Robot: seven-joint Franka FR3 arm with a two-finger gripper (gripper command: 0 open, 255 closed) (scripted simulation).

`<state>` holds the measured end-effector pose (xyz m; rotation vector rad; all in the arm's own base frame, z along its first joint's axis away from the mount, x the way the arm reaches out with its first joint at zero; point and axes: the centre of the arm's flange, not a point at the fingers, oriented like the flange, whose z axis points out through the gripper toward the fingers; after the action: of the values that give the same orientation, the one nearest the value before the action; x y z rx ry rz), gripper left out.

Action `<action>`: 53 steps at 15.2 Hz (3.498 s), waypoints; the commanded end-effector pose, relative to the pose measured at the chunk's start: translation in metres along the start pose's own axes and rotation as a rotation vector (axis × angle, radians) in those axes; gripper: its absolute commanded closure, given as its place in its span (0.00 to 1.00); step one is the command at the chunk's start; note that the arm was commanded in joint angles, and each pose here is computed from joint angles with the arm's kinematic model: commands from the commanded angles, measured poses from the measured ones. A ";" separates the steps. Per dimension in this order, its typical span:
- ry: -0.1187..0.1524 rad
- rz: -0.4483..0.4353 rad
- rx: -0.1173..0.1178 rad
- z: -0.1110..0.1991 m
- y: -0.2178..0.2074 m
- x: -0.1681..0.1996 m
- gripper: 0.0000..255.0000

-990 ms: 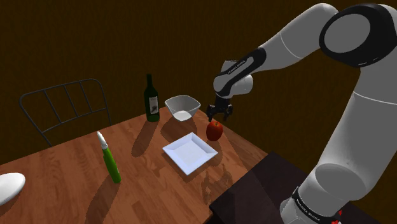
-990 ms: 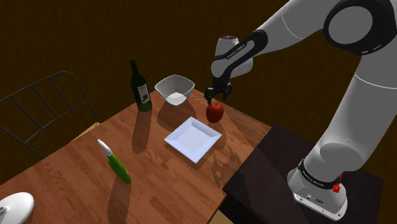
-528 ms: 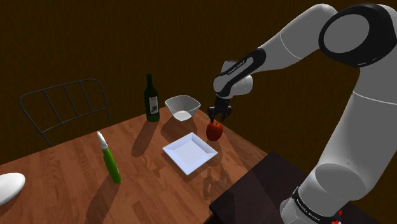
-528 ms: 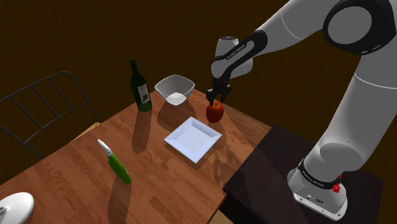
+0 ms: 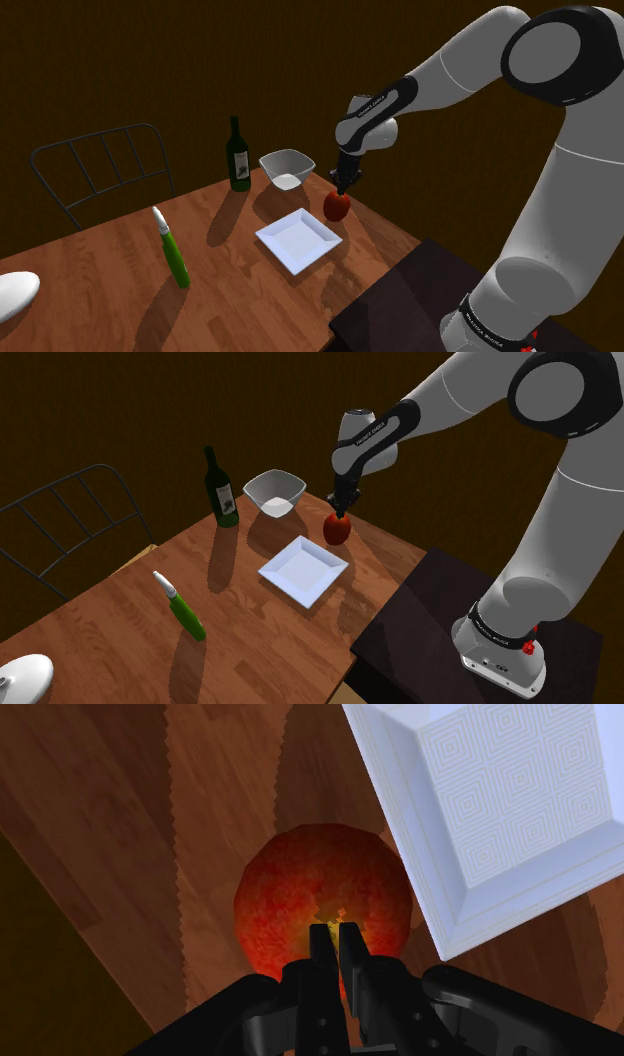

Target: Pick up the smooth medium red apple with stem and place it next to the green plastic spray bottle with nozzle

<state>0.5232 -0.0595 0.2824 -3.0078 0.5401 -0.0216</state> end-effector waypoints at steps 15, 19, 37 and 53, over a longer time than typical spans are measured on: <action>0.000 0.000 0.000 -0.073 -0.006 0.000 1.00; 0.000 0.000 0.000 -0.094 -0.008 0.000 1.00; 0.000 0.000 0.000 -0.189 -0.017 0.000 1.00; 0.000 0.000 0.000 -0.273 -0.024 0.000 1.00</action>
<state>0.5237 -0.0596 0.5507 -3.0077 0.5398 -0.0210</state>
